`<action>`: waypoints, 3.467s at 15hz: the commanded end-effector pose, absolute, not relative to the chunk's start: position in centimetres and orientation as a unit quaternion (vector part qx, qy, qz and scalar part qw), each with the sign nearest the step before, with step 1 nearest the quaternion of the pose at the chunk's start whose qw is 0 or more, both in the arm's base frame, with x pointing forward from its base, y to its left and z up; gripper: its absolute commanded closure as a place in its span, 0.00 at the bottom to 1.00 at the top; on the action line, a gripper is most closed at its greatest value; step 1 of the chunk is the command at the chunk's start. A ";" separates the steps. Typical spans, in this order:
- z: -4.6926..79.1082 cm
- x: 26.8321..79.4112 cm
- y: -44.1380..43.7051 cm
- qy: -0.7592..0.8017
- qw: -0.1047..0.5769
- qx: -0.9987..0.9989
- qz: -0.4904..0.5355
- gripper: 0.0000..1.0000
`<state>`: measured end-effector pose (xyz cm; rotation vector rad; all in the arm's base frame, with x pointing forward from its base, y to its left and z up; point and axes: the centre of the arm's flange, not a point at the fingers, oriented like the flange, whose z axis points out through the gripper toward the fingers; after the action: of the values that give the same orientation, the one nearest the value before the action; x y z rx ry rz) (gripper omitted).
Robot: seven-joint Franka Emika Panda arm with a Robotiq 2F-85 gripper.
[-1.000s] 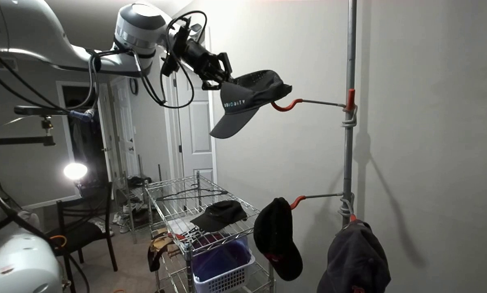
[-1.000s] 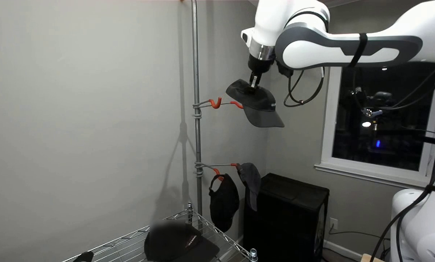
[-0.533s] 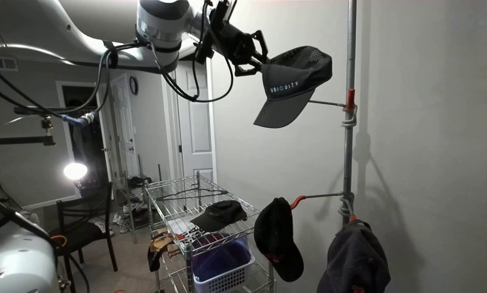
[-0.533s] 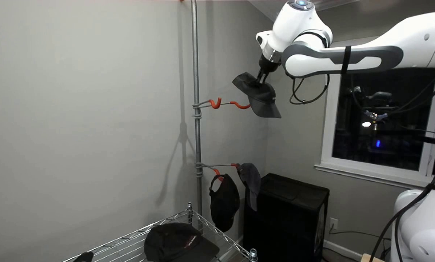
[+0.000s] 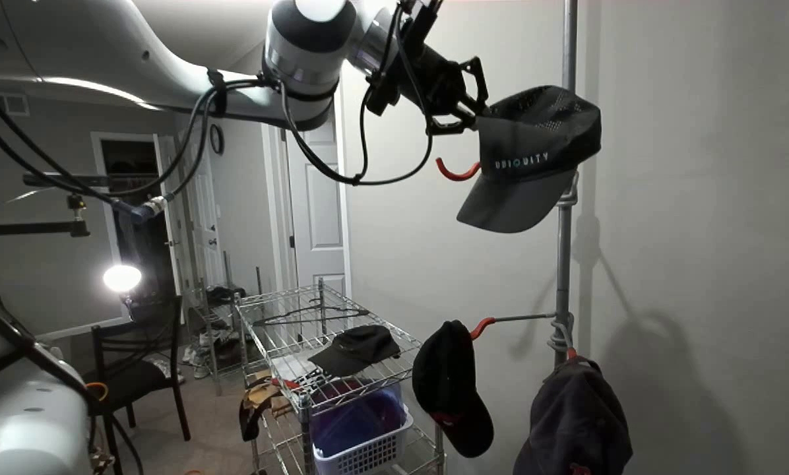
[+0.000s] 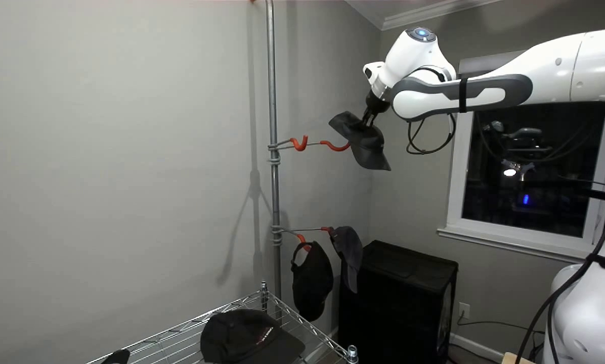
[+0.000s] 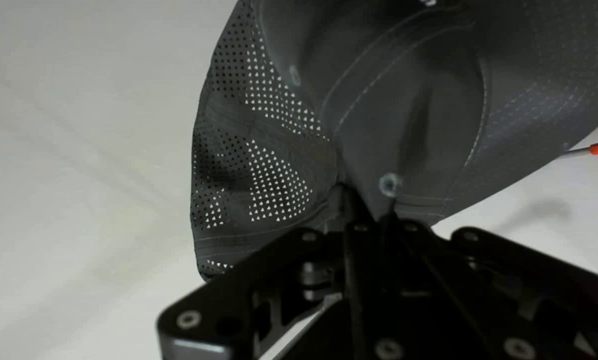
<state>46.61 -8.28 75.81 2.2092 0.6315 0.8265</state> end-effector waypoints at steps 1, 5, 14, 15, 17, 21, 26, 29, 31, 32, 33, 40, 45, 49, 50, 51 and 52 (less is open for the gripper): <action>73.0 47.8 -10.3 0.280 0.324 0.854 0.295 0.97; 70.6 47.8 -10.4 0.314 0.309 0.855 0.273 0.97; 70.2 47.8 -10.6 0.338 0.301 0.853 0.261 0.52; 70.2 47.6 -10.6 0.337 0.302 0.853 0.260 0.46; 70.7 46.2 -10.3 0.332 0.299 0.857 0.256 0.34; 71.3 44.2 -10.0 0.333 0.288 0.860 0.258 0.07; 69.8 42.6 -8.6 0.342 0.275 0.867 0.236 0.00; 67.5 41.8 -5.8 0.367 0.267 0.863 0.220 0.00; 65.6 41.3 -3.2 0.394 0.266 0.856 0.204 0.00; 64.7 41.0 -1.9 0.407 0.264 0.852 0.197 0.00; 64.0 40.8 -0.6 0.416 0.263 0.849 0.192 0.00; 60.2 39.5 9.6 0.420 0.256 0.852 0.179 0.00; 57.3 37.6 18.9 0.402 0.250 0.866 0.160 0.00; 55.2 37.7 25.1 0.407 0.227 0.871 0.155 0.00; 54.5 38.4 26.4 0.411 0.215 0.873 0.152 0.00; 53.8 39.2 27.2 0.411 0.207 0.875 0.149 0.00; 53.1 40.0 27.8 0.409 0.198 0.879 0.143 0.00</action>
<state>36.79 25.27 54.48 2.3816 1.1467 0.4411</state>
